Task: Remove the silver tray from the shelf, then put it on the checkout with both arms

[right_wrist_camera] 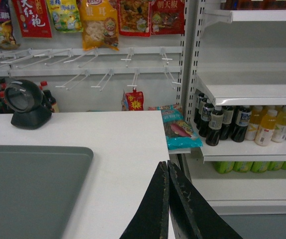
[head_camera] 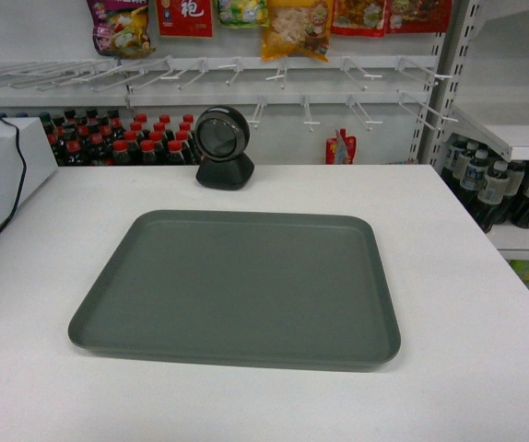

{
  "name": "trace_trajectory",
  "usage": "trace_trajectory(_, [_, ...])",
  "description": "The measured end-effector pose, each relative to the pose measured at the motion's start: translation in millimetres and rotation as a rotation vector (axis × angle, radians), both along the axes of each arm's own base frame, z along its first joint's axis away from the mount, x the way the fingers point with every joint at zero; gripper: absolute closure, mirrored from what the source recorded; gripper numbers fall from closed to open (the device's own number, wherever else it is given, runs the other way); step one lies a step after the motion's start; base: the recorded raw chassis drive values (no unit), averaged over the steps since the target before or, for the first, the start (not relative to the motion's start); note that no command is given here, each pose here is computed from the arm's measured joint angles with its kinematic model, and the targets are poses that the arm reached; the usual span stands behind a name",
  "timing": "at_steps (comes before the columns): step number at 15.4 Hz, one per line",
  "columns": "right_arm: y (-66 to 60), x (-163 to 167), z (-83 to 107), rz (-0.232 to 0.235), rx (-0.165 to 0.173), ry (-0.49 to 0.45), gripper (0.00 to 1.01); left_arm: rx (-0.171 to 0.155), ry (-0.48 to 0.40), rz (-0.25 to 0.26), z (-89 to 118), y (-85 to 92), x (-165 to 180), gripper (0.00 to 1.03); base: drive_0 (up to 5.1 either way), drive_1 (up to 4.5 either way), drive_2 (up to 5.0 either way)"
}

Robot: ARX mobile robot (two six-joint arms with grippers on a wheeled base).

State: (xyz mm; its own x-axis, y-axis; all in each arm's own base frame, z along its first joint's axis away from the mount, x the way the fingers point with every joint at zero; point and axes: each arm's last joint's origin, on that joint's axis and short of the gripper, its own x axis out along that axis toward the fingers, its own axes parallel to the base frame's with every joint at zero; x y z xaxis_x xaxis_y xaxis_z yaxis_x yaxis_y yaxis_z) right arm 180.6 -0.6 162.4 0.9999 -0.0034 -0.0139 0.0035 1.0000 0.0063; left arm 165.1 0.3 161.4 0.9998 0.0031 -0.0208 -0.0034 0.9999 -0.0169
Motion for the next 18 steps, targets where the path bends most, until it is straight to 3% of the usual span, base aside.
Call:
trace_trajectory(7, [0.6, -35.1, 0.6, 0.003, 0.0, 0.0, 0.99, 0.0, -0.013, 0.0, 3.7, 0.0, -27.8, 1.02, 0.0, 0.0, 0.0])
trace_trajectory(18, [0.6, -60.7, 8.3, 0.003, 0.0, -0.027, 0.99, 0.0, -0.031, 0.0, 8.7, -0.1, -49.4, 1.02, 0.0, 0.0, 0.0])
